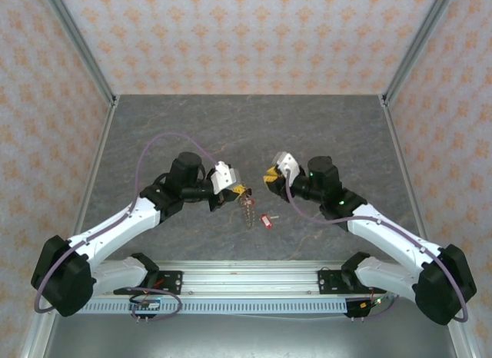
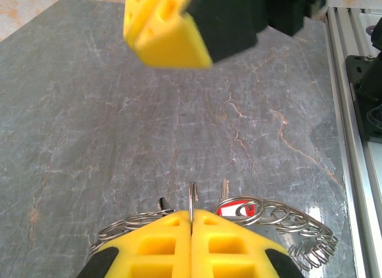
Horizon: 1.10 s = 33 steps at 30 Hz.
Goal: Put the keys on the keyring
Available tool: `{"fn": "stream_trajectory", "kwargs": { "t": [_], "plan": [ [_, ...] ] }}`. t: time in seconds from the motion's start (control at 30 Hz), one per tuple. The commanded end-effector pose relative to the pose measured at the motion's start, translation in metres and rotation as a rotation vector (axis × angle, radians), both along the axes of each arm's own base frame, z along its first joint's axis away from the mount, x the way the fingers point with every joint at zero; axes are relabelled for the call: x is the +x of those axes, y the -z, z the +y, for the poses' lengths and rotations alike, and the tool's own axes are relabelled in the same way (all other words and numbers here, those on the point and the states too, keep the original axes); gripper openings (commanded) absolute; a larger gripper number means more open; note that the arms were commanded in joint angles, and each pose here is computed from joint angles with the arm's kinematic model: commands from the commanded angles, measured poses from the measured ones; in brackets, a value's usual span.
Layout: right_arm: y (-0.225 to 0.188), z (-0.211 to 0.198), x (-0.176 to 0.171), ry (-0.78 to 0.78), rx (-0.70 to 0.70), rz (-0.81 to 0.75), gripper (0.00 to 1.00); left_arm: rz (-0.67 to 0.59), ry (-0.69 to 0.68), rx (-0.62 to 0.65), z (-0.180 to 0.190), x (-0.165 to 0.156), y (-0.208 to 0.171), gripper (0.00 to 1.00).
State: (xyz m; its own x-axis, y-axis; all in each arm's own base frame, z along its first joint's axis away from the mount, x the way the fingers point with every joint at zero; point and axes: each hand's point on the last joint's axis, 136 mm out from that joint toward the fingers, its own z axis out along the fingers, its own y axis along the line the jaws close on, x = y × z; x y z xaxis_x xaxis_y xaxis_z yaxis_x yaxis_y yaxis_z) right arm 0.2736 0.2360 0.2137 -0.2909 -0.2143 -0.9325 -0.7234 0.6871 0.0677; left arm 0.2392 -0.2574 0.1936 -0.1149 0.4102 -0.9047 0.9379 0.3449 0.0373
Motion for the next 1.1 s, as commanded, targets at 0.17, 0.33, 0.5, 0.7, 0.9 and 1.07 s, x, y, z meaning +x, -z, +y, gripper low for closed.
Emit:
{"fn": "stream_trajectory", "kwargs": {
  "t": [0.17,0.33,0.5,0.7,0.9,1.07],
  "plan": [
    [0.06,-0.027,-0.001,0.351,0.09,0.501,0.16,-0.085,-0.12,-0.08,0.014,0.005,-0.022,0.0],
    [0.099,-0.007,-0.025,0.312,0.061,0.733,0.14,-0.095,-0.152,-0.073,0.021,0.005,-0.022,0.0],
    [0.125,0.026,-0.053,0.238,-0.004,0.873,0.13,-0.112,-0.168,-0.076,0.024,0.004,-0.026,0.0],
    [0.145,0.049,-0.071,0.19,-0.056,0.968,0.13,-0.123,-0.181,-0.073,0.028,0.004,-0.028,0.0],
    [0.164,0.042,-0.072,0.247,-0.116,0.995,0.13,-0.12,-0.177,-0.062,0.028,0.004,-0.028,0.0],
    [0.174,0.02,-0.062,0.355,-0.181,0.936,0.15,-0.118,-0.178,-0.063,0.029,0.004,-0.028,0.0]
  ]
}}
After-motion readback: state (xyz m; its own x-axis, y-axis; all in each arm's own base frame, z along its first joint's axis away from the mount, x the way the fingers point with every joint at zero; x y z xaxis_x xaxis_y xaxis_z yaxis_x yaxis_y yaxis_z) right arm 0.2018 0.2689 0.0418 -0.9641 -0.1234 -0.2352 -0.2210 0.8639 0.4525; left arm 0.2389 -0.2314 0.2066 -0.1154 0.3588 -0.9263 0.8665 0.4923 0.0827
